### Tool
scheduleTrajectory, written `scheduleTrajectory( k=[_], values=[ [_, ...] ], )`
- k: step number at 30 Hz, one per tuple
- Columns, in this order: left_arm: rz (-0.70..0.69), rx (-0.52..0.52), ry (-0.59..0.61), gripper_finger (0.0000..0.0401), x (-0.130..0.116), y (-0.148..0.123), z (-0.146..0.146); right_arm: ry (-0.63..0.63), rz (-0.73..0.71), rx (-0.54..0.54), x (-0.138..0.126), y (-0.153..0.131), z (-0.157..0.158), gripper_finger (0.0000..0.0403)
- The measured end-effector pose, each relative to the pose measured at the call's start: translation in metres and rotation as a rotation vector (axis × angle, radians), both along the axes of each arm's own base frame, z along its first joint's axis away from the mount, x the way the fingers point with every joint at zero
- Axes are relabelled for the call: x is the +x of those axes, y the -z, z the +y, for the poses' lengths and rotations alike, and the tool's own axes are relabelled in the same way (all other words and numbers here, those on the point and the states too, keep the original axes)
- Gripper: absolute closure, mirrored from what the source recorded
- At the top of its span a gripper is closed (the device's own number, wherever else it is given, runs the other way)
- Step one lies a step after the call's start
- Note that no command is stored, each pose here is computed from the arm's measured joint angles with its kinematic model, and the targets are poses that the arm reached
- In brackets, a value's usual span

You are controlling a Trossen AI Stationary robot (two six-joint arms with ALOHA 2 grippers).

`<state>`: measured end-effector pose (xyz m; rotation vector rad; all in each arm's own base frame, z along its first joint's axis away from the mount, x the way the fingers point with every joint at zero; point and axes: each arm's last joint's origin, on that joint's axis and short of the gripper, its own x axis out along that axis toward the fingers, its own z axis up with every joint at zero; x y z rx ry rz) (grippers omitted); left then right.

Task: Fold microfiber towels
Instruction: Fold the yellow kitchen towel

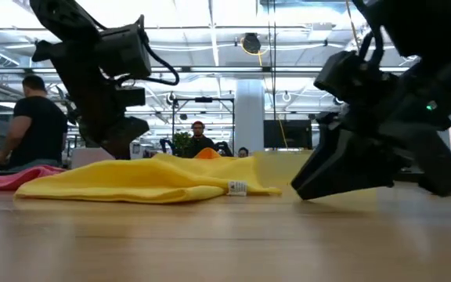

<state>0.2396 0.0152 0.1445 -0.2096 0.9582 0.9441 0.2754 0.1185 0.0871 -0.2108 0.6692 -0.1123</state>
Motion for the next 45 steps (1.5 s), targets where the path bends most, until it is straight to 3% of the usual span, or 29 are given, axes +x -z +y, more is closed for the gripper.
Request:
scheduleTrajectory(
  k=[4, 8, 12, 19, 24, 27, 33, 39, 45],
  values=[
    [-0.02, -0.083, 0.146, 0.0282, 0.005, 0.0, -0.023, 0.003, 0.017, -0.042, 0.007, -0.003, -0.007, 0.0298],
    [-0.099, -0.088, 0.26, 0.0289, 0.009, 0.0, -0.049, -0.017, 0.02, -0.086, 0.013, -0.007, -0.013, 0.0298],
    [-0.18, -0.08, 0.351, 0.0294, 0.006, 0.009, -0.062, -0.058, 0.047, -0.043, 0.019, -0.005, -0.026, 0.0298],
    [-0.154, -0.075, 0.319, 0.0295, -0.012, 0.027, -0.061, -0.068, 0.065, -0.058, 0.024, -0.005, -0.04, 0.0328],
    [-0.174, 0.058, 0.224, 0.0295, -0.013, 0.02, -0.06, -0.065, 0.085, -0.051, 0.023, -0.003, -0.042, 0.0393],
    [-0.197, 0.088, 0.246, 0.0295, -0.01, 0.018, -0.063, -0.073, 0.08, -0.04, 0.021, -0.003, -0.034, 0.0393],
    [-0.182, -0.042, 0.405, 0.0295, -0.008, 0.021, -0.078, -0.135, 0.086, 0.013, 0.006, -0.011, -0.004, 0.04],
    [-0.191, -0.075, 0.484, 0.0295, 0.003, 0.041, -0.091, -0.162, -0.009, 0.004, -0.009, -0.034, 0.023, 0.0401],
    [-0.346, -0.099, 0.66, 0.0295, 0.034, 0.068, -0.1, -0.161, -0.048, 0.01, -0.02, -0.055, 0.03, 0.0401]
  ],
)
